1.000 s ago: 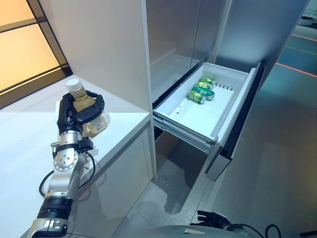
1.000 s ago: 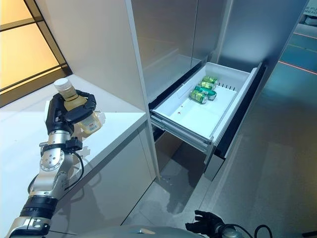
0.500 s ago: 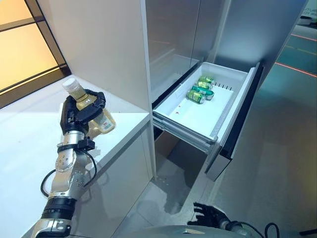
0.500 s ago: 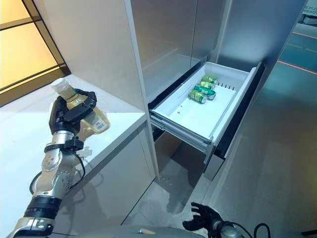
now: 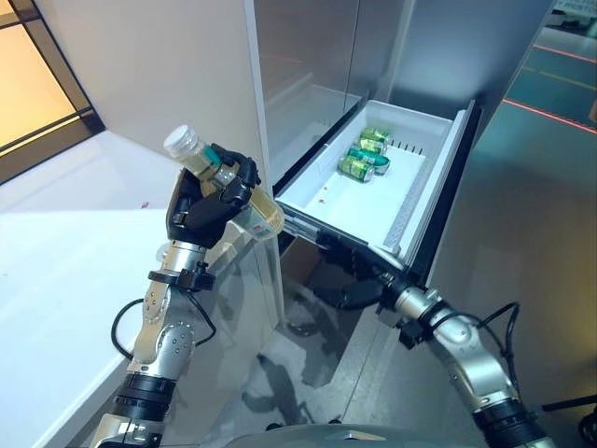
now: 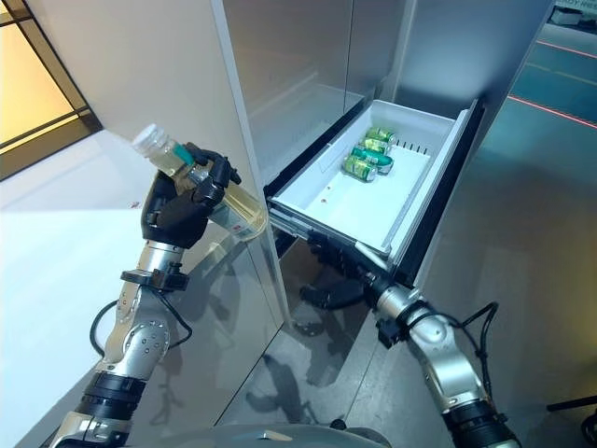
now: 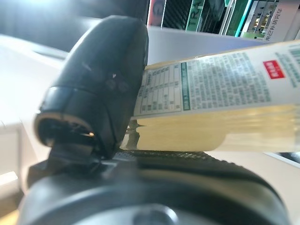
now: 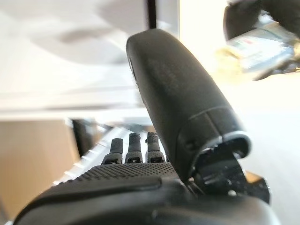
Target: Put drinks into fridge and close the fridge
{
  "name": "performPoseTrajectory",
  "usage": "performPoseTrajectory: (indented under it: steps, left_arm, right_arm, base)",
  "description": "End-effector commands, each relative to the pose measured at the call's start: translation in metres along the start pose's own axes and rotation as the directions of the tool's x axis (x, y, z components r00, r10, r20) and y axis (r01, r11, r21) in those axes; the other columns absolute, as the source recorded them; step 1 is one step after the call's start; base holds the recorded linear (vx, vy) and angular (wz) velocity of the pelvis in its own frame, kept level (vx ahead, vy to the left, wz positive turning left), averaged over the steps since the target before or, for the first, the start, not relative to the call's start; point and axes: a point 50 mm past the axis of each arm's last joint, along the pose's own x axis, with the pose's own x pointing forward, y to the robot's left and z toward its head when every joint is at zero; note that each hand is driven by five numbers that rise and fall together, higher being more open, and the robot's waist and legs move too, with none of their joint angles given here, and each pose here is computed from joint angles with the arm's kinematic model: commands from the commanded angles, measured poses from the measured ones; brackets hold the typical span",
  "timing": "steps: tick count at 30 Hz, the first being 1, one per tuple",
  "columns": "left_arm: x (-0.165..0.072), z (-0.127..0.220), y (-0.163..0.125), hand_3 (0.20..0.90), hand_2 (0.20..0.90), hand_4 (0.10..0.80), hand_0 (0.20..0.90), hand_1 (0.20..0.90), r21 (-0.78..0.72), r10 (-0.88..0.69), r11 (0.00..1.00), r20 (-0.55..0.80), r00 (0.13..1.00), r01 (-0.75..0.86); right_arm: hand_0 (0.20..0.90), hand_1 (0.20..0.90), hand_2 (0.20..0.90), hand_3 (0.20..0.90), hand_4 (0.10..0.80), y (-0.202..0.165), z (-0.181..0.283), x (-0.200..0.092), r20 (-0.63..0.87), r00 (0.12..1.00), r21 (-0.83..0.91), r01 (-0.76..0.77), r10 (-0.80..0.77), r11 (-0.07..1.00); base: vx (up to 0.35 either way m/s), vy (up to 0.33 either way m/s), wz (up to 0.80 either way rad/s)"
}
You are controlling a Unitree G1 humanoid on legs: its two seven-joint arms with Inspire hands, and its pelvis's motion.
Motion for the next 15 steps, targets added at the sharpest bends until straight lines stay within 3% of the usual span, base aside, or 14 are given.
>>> performPoseTrajectory:
  steps: [1, 5, 10, 15]
  left_arm:
    - [0.039, 0.06, -0.042, 0.2, 0.3, 0.1, 0.3, 0.3, 0.198, -0.319, 0.944, 0.332, 0.888, 0.265]
    - [0.045, 0.059, -0.058, 0.2, 0.3, 0.1, 0.3, 0.3, 0.226, -0.403, 0.911, 0.307, 0.862, 0.345]
    - [0.052, 0.056, -0.076, 0.2, 0.3, 0.1, 0.3, 0.3, 0.262, -0.488, 0.867, 0.279, 0.827, 0.424]
    - [0.057, 0.047, -0.089, 0.2, 0.3, 0.1, 0.3, 0.3, 0.246, -0.529, 0.844, 0.245, 0.812, 0.476]
  right_arm:
    - [0.9, 0.9, 0.9, 0.9, 0.8, -0.005, 0.084, 0.011, 0.397, 0.916, -0.104, -0.012, 0.053, 0.994]
    - [0.9, 0.9, 0.9, 0.9, 0.8, 0.002, 0.106, 0.013, 0.454, 0.882, -0.133, -0.074, 0.127, 0.988]
    - [0.9, 0.9, 0.9, 0.9, 0.8, 0.014, 0.11, 0.023, 0.407, 0.877, -0.109, -0.232, 0.256, 0.967]
    - [0.9, 0.9, 0.9, 0.9, 0.8, 0.021, 0.112, 0.029, 0.397, 0.868, -0.135, -0.267, 0.299, 0.954]
  base:
    - [-0.028, -0.031, -0.01]
    - [-0.038, -0.027, -0.01]
    - [-0.023, -0.015, -0.01]
    - [0.0, 0.0, 0.0]
